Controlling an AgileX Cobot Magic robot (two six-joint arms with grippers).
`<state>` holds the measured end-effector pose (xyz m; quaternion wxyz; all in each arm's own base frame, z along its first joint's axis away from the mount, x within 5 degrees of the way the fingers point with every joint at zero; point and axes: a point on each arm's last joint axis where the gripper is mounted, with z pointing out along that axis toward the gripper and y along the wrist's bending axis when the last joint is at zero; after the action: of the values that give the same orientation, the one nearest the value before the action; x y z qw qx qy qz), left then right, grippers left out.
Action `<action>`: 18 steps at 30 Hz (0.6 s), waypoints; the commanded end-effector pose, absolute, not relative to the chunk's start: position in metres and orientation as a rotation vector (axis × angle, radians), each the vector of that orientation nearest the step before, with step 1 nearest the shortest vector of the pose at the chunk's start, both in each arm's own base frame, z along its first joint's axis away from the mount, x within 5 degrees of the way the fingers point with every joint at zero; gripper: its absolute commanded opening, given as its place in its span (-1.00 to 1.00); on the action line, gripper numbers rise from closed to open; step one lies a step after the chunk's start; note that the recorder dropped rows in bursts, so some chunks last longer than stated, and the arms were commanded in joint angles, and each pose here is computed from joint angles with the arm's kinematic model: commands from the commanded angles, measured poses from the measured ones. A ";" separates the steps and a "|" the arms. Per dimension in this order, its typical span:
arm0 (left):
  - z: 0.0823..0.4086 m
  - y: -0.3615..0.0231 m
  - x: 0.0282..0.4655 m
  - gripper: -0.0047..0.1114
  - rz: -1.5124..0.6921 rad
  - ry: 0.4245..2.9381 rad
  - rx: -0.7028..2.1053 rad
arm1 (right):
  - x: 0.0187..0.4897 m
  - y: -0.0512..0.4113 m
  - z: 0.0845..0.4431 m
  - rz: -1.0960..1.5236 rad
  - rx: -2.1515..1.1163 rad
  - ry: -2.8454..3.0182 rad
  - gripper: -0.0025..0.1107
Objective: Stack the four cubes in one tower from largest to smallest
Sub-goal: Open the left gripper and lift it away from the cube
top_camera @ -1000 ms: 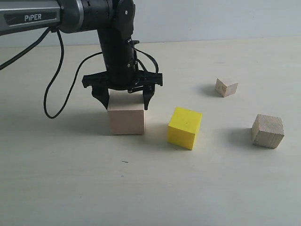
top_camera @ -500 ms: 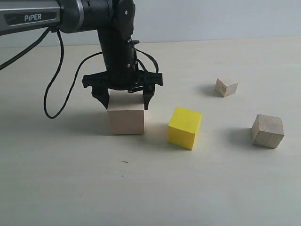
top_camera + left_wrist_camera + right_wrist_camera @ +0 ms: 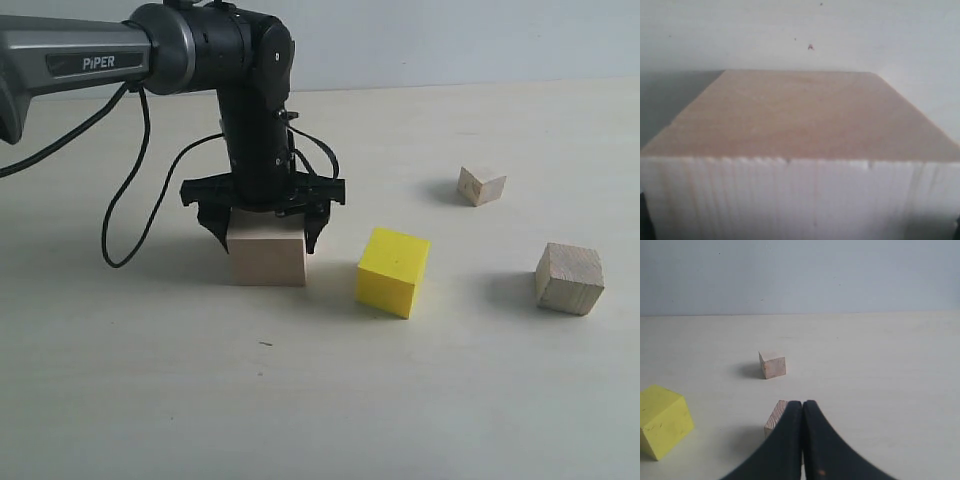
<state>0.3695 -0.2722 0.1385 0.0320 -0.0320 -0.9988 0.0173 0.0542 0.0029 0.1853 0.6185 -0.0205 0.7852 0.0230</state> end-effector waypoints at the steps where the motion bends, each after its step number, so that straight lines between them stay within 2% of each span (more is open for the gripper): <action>1: 0.141 -0.274 0.368 0.71 0.062 -3.079 -0.073 | 0.054 0.003 0.186 0.053 -0.051 1.787 -0.96; 5: 0.141 -0.274 0.368 0.73 0.060 -3.079 -0.010 | 0.054 0.003 0.186 0.053 -0.051 1.787 -0.96; 13: 0.143 -0.273 0.368 0.66 0.061 -3.083 0.007 | 0.054 0.003 0.186 0.053 -0.051 1.787 -0.96; 18: 0.160 -0.271 0.369 0.66 0.086 -3.116 -0.026 | 0.054 0.003 0.186 0.053 -0.051 1.787 -0.96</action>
<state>0.3692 -0.2722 0.1452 0.0270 -0.0047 -0.9994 0.0215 0.0542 0.0029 0.1853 0.6185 -0.0205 0.7852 0.0230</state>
